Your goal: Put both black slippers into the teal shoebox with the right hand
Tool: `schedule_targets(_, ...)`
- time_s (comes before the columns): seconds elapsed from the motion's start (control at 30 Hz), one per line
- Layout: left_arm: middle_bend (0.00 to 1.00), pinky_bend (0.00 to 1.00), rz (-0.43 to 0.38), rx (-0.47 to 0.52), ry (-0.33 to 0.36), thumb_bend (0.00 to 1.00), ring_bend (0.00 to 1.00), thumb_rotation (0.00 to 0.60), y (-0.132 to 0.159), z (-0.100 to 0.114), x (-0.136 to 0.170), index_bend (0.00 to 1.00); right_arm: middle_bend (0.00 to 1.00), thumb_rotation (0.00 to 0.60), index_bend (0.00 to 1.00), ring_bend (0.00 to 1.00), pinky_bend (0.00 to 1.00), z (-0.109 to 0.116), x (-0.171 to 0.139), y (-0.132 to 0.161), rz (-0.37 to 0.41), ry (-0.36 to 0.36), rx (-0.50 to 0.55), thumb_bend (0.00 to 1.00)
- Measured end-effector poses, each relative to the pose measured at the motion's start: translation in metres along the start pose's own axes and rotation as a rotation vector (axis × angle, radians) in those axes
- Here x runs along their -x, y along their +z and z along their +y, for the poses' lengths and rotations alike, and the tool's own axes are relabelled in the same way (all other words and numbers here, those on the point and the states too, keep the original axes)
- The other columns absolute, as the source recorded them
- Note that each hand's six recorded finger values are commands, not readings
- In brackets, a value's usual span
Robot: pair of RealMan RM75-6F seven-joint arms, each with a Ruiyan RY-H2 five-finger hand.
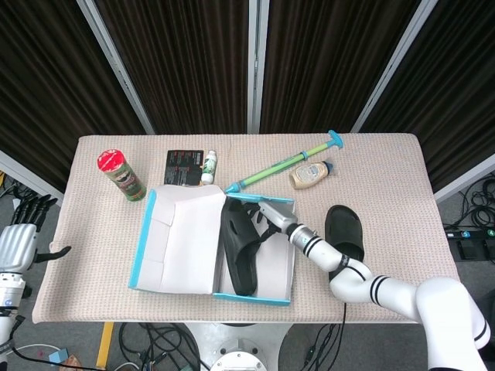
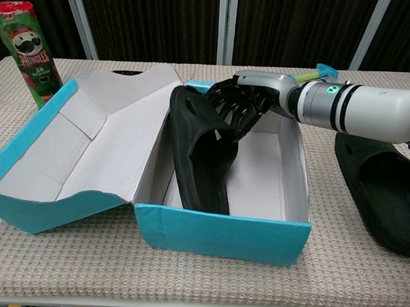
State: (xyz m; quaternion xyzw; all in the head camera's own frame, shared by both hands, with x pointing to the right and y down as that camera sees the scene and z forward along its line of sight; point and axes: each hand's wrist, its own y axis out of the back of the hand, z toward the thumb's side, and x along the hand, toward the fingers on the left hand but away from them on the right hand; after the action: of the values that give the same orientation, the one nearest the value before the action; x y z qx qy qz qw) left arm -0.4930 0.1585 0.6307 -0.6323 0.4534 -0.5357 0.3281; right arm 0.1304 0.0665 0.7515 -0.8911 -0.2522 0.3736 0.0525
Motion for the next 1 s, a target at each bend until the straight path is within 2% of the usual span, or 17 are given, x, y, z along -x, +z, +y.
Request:
schedule_targets(0.1, 0.07, 0.01, 0.000, -0.001, 0.000, 0.06, 0.00, 0.600, 0.000, 0.000, 0.000, 0.10, 0.09, 0.600, 0.01, 0.00, 0.18, 0.001, -0.005, -0.001, -0.035, 0.050, 0.036, 0.00)
schedule_targets(0.23, 0.07, 0.01, 0.002, -0.002, 0.001, 0.06, 0.00, 0.600, 0.000, 0.001, 0.001, 0.10, 0.04, 0.600, 0.00, 0.00, 0.16, 0.002, -0.007, 0.002, -0.033, 0.074, 0.047, 0.00)
schedule_targets(0.57, 0.07, 0.01, -0.003, -0.001, 0.006, 0.06, 0.00, 0.600, 0.003, 0.002, 0.001, 0.10, 0.04, 0.600, 0.00, 0.00, 0.16, 0.011, -0.020, 0.013, -0.005, 0.091, 0.066, 0.00)
schedule_targets(0.83, 0.07, 0.01, -0.012, -0.006, 0.008, 0.06, 0.00, 0.600, 0.007, 0.003, 0.002, 0.10, 0.04, 0.600, 0.00, 0.00, 0.16, 0.047, -0.058, 0.028, 0.022, 0.076, 0.069, 0.00)
schedule_targets(1.0, 0.07, 0.01, -0.020, -0.010, 0.012, 0.06, 0.00, 0.600, 0.010, 0.004, 0.002, 0.10, 0.06, 0.600, 0.00, 0.00, 0.16, 0.086, -0.094, 0.033, 0.015, 0.036, -0.011, 0.00)
